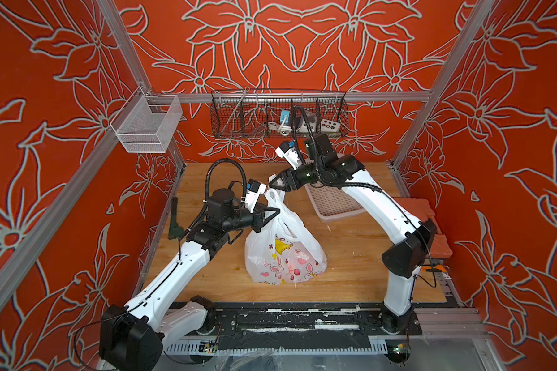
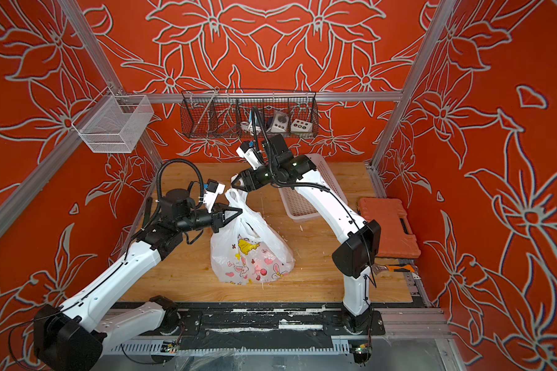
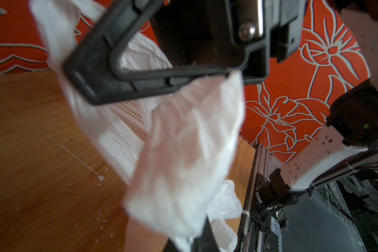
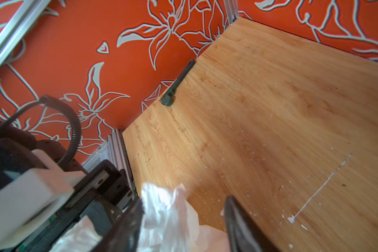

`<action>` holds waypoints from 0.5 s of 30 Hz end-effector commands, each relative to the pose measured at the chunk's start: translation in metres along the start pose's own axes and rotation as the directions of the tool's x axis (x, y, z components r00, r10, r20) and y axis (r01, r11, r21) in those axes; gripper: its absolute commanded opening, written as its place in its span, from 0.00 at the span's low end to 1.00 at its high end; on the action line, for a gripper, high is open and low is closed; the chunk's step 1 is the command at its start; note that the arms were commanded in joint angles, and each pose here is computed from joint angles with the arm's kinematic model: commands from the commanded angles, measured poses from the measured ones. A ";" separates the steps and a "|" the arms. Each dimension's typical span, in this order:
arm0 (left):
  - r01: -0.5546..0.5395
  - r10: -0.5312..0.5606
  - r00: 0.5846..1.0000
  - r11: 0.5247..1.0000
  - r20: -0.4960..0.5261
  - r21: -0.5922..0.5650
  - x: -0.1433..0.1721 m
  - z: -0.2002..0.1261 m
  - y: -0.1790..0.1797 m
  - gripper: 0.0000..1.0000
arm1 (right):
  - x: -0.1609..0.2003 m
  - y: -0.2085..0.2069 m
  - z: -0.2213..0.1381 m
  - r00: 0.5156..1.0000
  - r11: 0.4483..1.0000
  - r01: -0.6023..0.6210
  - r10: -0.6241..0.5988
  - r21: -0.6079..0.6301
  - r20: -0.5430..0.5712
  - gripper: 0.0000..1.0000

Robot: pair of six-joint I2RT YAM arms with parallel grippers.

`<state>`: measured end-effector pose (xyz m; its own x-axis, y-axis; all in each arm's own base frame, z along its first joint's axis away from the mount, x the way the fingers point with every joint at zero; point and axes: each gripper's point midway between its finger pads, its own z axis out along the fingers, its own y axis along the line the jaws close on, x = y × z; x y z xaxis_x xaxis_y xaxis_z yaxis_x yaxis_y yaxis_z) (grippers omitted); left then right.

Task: Place the oranges into plastic bags & tie knots
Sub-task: Tie the plastic bag at the center of the board.

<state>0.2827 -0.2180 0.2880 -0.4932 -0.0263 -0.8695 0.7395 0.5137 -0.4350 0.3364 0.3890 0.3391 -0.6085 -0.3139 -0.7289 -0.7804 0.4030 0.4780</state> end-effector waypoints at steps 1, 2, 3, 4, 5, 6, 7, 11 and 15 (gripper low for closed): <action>-0.040 0.041 0.998 0.999 0.037 -0.009 -0.007 -0.003 -0.001 0.00 | -0.018 0.012 -0.004 0.999 0.999 0.033 -0.032 -0.028 0.038 0.36; -0.040 0.040 0.998 0.999 0.040 -0.014 -0.008 -0.004 -0.001 0.00 | -0.021 0.012 -0.006 0.998 0.999 0.039 -0.038 -0.018 0.041 0.28; -0.035 0.036 0.998 0.999 0.044 -0.020 -0.008 -0.004 0.000 0.00 | -0.023 0.011 -0.008 0.998 0.999 0.046 -0.045 -0.005 0.044 0.19; -0.032 0.033 0.998 0.999 0.051 -0.028 -0.009 -0.004 0.002 0.00 | -0.026 0.011 -0.011 0.997 0.998 0.055 -0.056 0.015 0.048 0.12; -0.025 0.027 0.998 0.999 0.058 -0.036 -0.009 -0.004 0.003 0.00 | -0.029 0.011 -0.015 0.996 0.997 0.065 -0.066 0.033 0.052 0.05; -0.017 0.021 0.997 0.999 0.069 -0.047 -0.010 -0.005 0.005 0.00 | -0.032 0.012 -0.020 0.995 0.996 0.075 -0.078 0.051 0.058 0.00; -0.009 0.014 0.997 0.998 0.082 -0.057 -0.012 -0.005 0.007 0.00 | -0.034 0.012 -0.025 0.994 0.994 0.083 -0.087 0.070 0.063 0.00; 0.026 -0.012 0.989 0.995 0.151 -0.092 -0.019 -0.010 0.012 0.00 | -0.038 0.016 -0.044 0.990 0.986 0.103 -0.115 0.131 0.083 0.00; 0.071 -0.048 0.977 0.992 0.210 -0.103 -0.023 -0.013 0.016 0.00 | -0.036 0.029 -0.064 0.985 0.986 0.102 -0.119 0.134 0.123 0.00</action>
<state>0.2949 -0.2033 0.2883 -0.4584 -0.1511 -0.8758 0.6682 0.5912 -0.4517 0.3374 0.3743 0.3811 -0.5423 -0.2909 -0.7882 -0.8017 0.4598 0.3819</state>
